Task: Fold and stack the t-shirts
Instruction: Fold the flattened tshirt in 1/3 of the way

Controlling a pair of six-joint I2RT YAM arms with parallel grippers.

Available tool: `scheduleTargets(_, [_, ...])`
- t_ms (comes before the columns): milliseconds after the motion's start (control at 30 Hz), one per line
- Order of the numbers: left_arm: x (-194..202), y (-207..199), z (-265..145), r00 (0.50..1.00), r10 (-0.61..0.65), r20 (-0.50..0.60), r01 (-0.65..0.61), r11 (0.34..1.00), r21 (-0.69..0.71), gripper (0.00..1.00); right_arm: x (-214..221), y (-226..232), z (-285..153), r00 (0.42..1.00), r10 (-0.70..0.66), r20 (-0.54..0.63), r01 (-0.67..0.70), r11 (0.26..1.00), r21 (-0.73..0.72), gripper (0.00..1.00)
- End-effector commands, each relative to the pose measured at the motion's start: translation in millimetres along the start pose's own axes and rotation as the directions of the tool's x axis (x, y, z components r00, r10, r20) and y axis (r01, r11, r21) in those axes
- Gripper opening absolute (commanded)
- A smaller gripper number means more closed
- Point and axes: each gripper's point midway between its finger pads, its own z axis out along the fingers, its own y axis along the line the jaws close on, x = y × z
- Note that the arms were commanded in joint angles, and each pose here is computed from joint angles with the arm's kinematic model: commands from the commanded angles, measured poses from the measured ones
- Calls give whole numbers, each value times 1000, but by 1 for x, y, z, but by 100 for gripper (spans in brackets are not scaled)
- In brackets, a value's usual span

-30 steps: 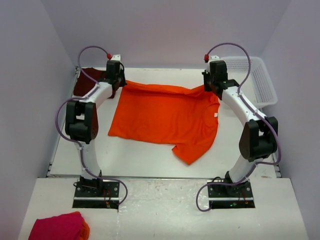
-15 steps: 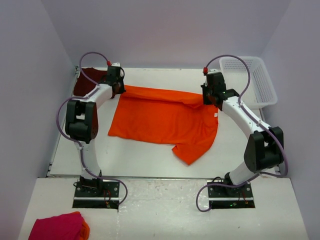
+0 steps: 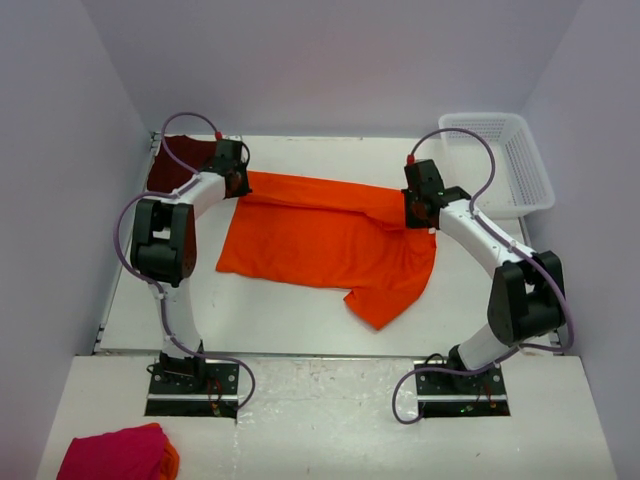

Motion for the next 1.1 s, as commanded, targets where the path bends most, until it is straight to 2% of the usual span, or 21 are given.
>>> scheduleTargets(0, [1, 4, 0, 1000, -17, -2, 17, 1000, -11, 0, 16, -5, 5, 999, 26, -43, -24, 998, 50, 0])
scheduleTargets(533, [9, 6, 9, 1000, -9, -25, 8, 1000, -28, 0, 71, 6, 36, 975, 15, -223, 2, 997, 79, 0])
scheduleTargets(800, [9, 5, 10, 1000, -5, -25, 4, 999, -34, 0, 73, 4, 38, 970, 47, -239, -20, 993, 117, 0])
scheduleTargets(867, [9, 7, 8, 1000, -7, -20, 6, 999, -49, 17, 74, 5, 37, 968, 65, -242, -37, 992, 118, 0])
scheduleTargets(900, [8, 8, 3, 1000, -9, -11, 8, 998, -61, 23, 72, 6, 36, 969, 72, -238, -45, 992, 117, 4])
scheduleTargets(933, [7, 10, 0, 1000, -12, 2, 12, 997, -79, 40, 71, 7, 34, 969, 81, -232, -57, 992, 112, 12])
scheduleTargets(967, [3, 17, -4, 1000, -21, 23, 24, 992, -128, 49, 70, 11, 32, 972, 83, -218, -63, 993, 99, 32])
scheduleTargets(1033, [-4, 27, -24, 996, -47, 76, 62, 976, -210, 61, 64, 8, 22, 980, 89, -179, -69, 990, 119, 46])
scheduleTargets(1067, [-7, 33, -34, 993, -63, 102, 87, 963, -256, 62, 62, 9, 14, 982, 87, -165, -66, 990, 127, 50])
